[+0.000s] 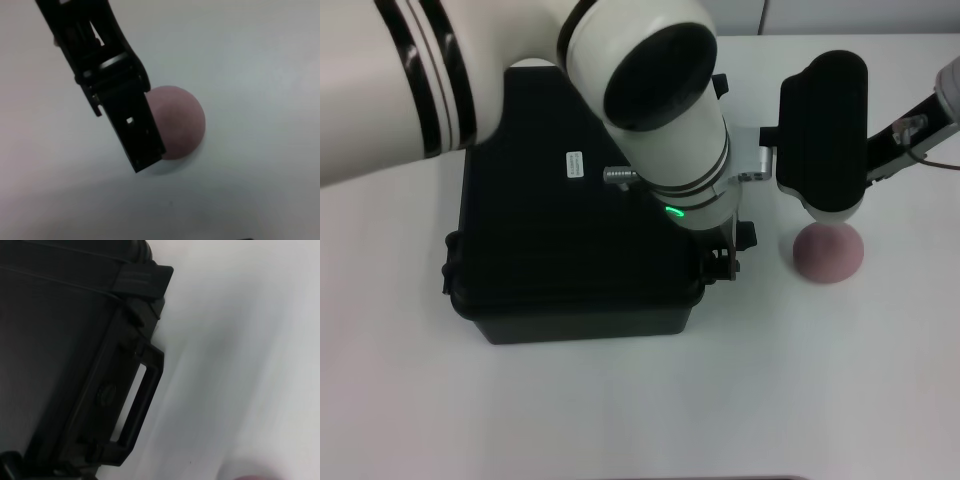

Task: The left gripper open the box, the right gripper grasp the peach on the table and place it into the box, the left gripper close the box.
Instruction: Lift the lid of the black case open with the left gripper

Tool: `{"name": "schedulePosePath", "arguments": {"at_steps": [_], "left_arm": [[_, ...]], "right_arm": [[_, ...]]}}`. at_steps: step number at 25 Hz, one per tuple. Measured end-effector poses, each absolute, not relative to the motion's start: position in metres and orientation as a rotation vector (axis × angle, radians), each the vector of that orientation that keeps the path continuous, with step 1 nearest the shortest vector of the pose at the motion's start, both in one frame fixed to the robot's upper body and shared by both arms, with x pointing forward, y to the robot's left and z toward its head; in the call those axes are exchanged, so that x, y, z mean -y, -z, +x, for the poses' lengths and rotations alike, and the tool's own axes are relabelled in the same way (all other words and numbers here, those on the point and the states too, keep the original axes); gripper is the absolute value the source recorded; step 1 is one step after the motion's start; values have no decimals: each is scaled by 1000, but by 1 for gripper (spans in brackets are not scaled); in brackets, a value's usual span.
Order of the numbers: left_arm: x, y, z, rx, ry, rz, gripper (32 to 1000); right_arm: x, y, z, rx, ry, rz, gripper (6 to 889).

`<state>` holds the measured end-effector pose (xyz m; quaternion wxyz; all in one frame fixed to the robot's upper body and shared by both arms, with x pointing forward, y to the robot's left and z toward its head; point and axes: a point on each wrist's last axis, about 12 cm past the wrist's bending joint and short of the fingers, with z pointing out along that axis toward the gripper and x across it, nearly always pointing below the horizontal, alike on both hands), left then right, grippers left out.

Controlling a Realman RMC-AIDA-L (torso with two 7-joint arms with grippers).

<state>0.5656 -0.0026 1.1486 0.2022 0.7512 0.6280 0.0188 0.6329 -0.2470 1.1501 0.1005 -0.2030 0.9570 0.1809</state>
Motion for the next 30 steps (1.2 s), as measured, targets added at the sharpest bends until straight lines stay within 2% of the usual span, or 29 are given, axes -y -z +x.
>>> {"name": "schedulePosePath", "arguments": {"at_steps": [8,30], "left_arm": [[4,-1149,563,-1745,-23,2119,405],[5,-1165,564,-1729,68,2055,393]], "right_arm": [[247,-1150,633,-2828,-536,-600,846],[248,-1148,632,-2829,-535,-604,845]]}}
